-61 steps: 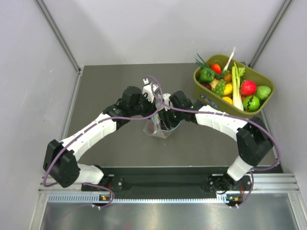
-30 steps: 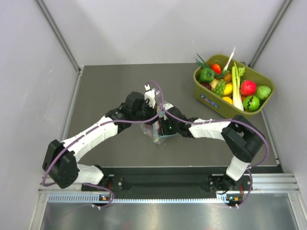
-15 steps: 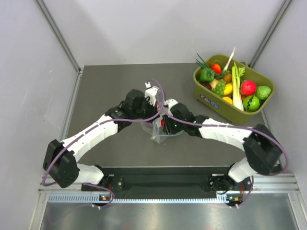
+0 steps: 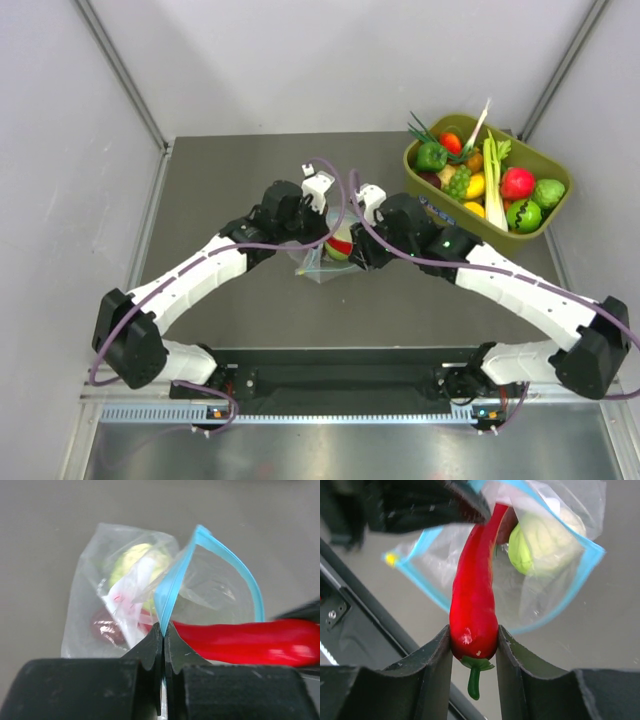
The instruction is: Open the zip-top bag and remove the fake food
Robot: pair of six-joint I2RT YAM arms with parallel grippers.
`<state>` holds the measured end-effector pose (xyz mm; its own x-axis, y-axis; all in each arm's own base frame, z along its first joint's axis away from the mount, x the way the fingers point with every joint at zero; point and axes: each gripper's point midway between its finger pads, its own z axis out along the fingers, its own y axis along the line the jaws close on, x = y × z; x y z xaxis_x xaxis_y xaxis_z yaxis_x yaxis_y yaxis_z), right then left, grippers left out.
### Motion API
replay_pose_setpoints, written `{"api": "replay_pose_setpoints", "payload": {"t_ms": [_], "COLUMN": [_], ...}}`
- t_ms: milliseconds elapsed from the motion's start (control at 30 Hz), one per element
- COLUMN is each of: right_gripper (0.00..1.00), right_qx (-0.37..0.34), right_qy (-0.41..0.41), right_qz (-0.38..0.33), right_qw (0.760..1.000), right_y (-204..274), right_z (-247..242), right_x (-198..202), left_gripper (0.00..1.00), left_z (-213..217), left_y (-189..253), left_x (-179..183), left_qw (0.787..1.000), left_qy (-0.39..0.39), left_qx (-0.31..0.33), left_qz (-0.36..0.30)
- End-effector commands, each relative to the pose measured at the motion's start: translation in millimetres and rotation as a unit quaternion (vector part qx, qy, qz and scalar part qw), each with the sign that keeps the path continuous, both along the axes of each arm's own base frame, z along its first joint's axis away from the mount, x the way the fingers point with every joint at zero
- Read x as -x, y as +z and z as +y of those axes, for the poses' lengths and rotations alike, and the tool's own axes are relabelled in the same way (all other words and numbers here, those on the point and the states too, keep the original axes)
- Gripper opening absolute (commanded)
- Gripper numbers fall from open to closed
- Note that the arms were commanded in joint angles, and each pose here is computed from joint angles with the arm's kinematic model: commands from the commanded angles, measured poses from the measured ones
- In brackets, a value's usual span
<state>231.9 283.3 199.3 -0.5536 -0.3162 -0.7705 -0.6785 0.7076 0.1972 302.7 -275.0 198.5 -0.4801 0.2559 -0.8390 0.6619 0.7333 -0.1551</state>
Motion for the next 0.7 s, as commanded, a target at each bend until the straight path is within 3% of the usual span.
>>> {"api": "replay_pose_setpoints", "payload": {"t_ms": [0,433,667], "right_gripper": [0.09,0.08,0.08], "right_qx": [-0.014,-0.032,-0.046], "right_qy": [0.022,0.003,-0.048], "right_qz": [-0.033,-0.062,-0.111], "right_qw": [0.999,0.998,0.992], "right_y": [44,86,124], "right_z": [-14,-51,-89], "right_x": [10,25,5], "left_gripper": [0.00,0.00,0.00], "left_z": [20,28,32], "left_y": [5,-4,0], "left_x": [-4,-9,-11], "left_qw": [0.999,0.998,0.998], "left_qy": [0.025,0.037,0.043], "left_qx": [-0.032,-0.050,-0.046], "left_qz": [-0.035,-0.027,-0.032]}}
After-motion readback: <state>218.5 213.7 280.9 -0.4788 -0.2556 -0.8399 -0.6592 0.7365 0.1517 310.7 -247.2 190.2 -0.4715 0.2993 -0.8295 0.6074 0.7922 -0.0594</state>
